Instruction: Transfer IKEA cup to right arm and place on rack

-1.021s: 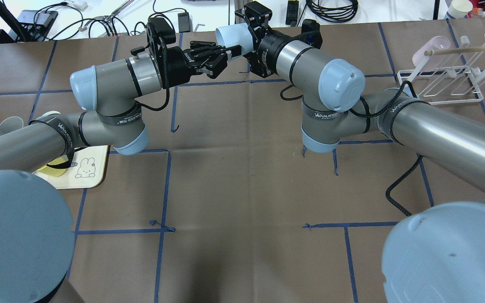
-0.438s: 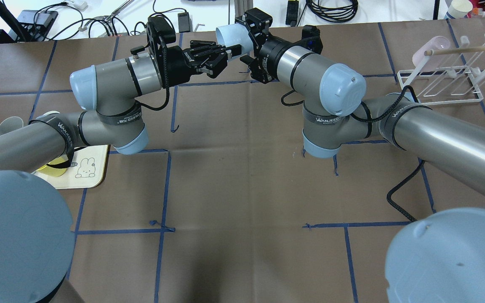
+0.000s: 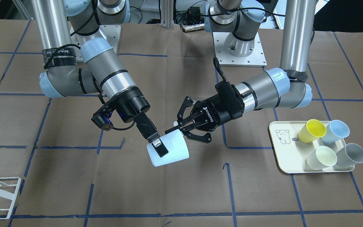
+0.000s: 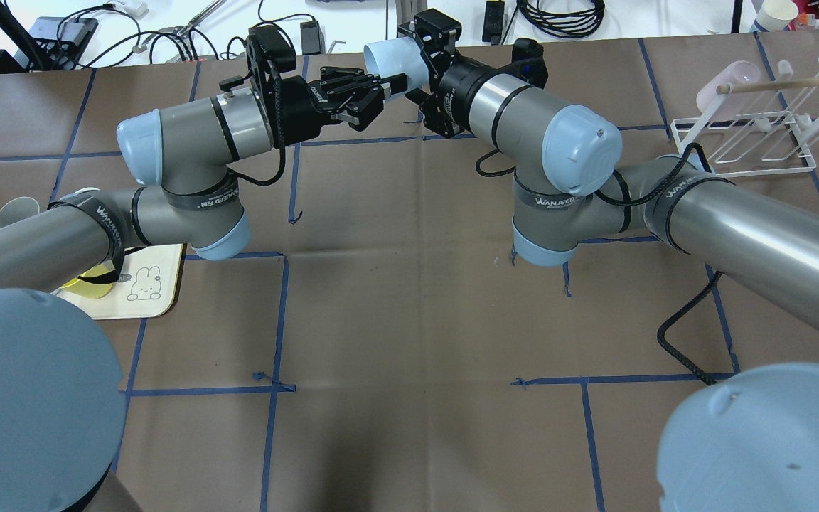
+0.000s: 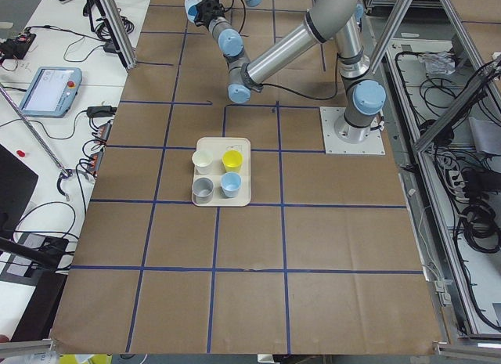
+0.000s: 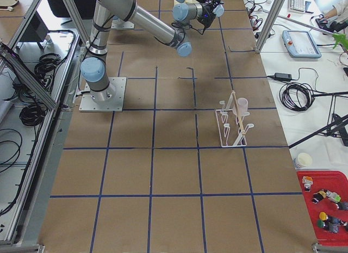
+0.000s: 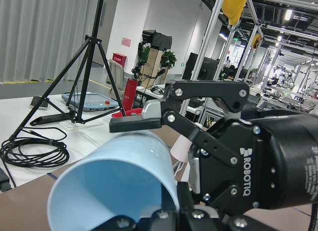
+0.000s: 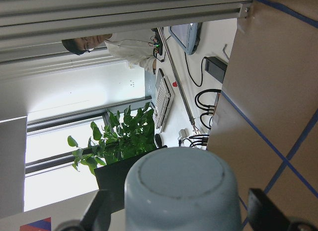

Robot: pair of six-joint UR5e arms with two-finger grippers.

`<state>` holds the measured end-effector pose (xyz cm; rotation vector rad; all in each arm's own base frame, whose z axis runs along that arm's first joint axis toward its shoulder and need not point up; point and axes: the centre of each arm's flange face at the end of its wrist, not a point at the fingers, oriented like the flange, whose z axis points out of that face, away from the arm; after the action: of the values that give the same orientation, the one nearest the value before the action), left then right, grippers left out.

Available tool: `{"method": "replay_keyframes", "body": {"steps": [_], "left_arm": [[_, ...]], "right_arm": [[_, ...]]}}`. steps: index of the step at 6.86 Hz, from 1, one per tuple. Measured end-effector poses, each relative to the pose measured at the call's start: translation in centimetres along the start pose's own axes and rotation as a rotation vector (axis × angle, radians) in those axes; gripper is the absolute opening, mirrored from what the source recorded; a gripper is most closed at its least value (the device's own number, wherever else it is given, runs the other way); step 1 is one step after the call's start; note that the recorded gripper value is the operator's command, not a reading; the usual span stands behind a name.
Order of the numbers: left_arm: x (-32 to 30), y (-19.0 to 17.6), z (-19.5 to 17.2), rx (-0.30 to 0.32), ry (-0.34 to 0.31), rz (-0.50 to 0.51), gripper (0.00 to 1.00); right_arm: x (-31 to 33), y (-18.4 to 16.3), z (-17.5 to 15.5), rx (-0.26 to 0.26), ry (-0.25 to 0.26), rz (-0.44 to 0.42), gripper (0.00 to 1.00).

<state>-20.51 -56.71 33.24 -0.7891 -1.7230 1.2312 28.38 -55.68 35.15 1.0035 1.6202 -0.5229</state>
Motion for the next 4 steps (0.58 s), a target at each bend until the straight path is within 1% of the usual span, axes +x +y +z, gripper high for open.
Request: {"method": "replay_keyframes", "body": {"steps": [4], "left_arm": [[0.02, -0.15, 0.02, 0.002, 0.0, -0.005, 0.0]], "right_arm": [[-0.24, -0.04, 0.08, 0.001, -0.005, -0.002, 0.81]]}}
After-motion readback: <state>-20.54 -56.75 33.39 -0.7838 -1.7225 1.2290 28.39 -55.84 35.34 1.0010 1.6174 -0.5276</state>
